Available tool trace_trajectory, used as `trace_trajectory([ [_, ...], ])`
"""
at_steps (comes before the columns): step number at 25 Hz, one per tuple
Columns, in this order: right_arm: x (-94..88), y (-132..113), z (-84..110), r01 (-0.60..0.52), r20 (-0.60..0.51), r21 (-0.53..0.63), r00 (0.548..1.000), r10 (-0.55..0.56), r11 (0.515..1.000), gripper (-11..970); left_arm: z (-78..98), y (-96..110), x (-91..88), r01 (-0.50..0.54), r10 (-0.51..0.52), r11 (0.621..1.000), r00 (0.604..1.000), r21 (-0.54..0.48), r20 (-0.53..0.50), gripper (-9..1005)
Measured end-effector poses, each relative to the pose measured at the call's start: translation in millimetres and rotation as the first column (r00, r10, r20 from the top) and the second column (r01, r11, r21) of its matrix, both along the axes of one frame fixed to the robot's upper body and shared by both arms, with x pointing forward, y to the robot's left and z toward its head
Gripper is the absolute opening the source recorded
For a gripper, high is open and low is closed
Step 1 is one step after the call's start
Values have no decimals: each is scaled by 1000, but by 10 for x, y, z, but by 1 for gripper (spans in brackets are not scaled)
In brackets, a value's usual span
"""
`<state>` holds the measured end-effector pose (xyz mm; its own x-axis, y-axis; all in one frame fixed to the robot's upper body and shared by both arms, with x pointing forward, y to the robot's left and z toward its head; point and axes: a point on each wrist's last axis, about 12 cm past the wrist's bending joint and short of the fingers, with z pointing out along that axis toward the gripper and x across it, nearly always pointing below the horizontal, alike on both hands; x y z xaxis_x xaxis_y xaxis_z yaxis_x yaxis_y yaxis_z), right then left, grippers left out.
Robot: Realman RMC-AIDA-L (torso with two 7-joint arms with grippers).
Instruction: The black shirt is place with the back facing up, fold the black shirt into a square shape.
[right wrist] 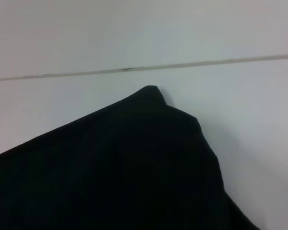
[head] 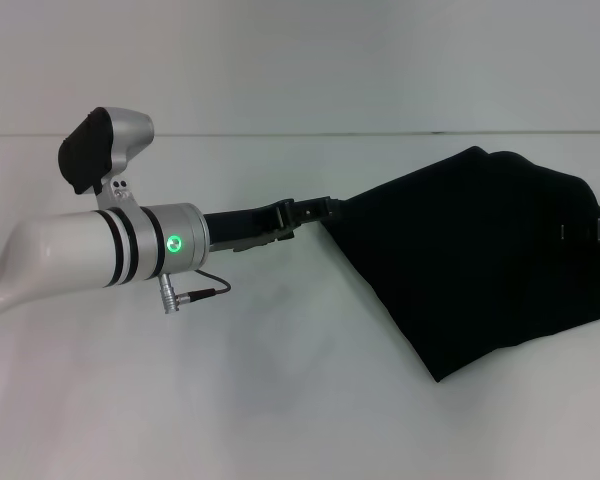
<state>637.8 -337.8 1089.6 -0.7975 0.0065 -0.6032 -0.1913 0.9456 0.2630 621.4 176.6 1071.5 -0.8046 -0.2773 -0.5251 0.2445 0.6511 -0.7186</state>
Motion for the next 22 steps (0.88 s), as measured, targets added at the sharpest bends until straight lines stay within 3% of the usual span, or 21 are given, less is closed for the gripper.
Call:
trace_trajectory([
  [15,-23,57,-22,-22,-18,12,1000,22,1000,703,-11,2,-10,-2,2,1000,1000,-5,-9,924],
  [18,-17,83,-2,-35,-22,20,999,35,999,467,-14,6,-15,-3,3,1000,1000,-7,-10,924],
  [22,-13,122,13,-51,-27,31,998,52,998,275,-26,28,-24,-9,9,1000,1000,-8,-12,924],
])
